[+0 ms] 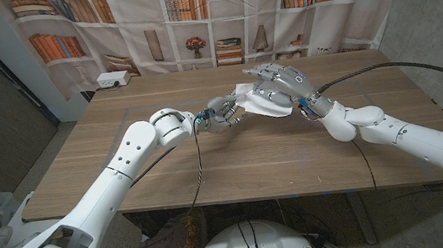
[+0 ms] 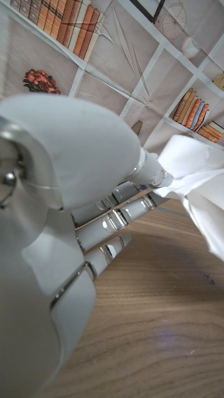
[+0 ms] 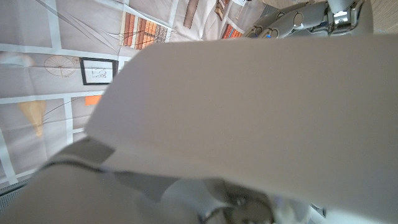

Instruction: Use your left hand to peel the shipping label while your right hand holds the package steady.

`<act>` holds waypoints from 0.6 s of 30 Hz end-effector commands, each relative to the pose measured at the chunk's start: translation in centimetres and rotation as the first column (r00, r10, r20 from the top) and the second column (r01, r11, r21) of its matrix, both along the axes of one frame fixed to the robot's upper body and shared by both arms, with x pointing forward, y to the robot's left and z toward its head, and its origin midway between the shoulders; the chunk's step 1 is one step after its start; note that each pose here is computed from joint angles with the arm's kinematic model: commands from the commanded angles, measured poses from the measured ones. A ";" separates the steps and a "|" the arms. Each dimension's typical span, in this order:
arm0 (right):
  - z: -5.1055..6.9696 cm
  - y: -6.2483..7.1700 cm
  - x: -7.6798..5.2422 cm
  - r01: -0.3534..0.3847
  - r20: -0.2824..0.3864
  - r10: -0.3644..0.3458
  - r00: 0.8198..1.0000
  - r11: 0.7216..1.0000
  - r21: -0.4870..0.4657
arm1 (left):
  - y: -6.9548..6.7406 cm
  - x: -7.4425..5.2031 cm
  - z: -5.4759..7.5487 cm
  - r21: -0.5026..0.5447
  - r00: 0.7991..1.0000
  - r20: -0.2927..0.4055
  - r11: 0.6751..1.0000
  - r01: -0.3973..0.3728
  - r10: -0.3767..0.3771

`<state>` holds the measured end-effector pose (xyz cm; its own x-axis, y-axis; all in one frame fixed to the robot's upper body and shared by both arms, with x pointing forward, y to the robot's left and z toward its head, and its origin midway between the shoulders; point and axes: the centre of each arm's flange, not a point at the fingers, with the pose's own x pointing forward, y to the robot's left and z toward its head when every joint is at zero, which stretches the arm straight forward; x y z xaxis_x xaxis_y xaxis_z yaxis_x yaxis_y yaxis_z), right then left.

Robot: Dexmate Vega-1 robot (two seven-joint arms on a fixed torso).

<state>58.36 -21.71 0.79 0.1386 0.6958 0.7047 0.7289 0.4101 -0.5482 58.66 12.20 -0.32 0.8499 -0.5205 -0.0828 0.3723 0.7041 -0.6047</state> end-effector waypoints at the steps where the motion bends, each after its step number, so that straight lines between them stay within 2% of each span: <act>1: -0.3 -0.8 -0.4 0.014 -0.012 -0.014 1.000 1.000 0.026 | 0.0 0.1 0.0 -0.003 1.000 0.000 1.000 -0.010 0.010; 8: 0.0 -1.1 -0.4 0.026 -0.002 -0.026 1.000 0.999 0.036 | 0.2 0.1 0.0 0.006 1.000 -0.007 1.000 -0.027 0.027; 12: 0.3 -1.5 -0.4 0.035 0.002 -0.035 0.999 0.998 0.057 | -0.1 0.3 0.6 0.011 0.999 0.026 1.000 -0.020 0.019; 15: 0.3 -1.7 -0.5 0.042 0.003 -0.042 0.999 0.996 0.075 | 0.2 0.4 0.5 0.006 1.000 0.013 1.000 -0.027 0.027; 16: 0.2 -1.9 -0.5 0.053 0.014 -0.054 0.998 0.996 0.068 | 0.4 0.3 0.5 -0.015 0.999 -0.034 1.000 -0.002 0.002; 17: 0.2 -1.9 -0.5 0.053 0.015 -0.054 0.998 0.996 0.068 | 0.4 0.3 0.5 -0.015 0.999 -0.039 1.000 -0.001 0.000; 18: 0.2 -2.0 -0.5 0.056 0.013 -0.057 0.998 0.996 0.073 | 0.6 0.3 0.6 -0.009 1.000 -0.008 1.000 -0.023 0.023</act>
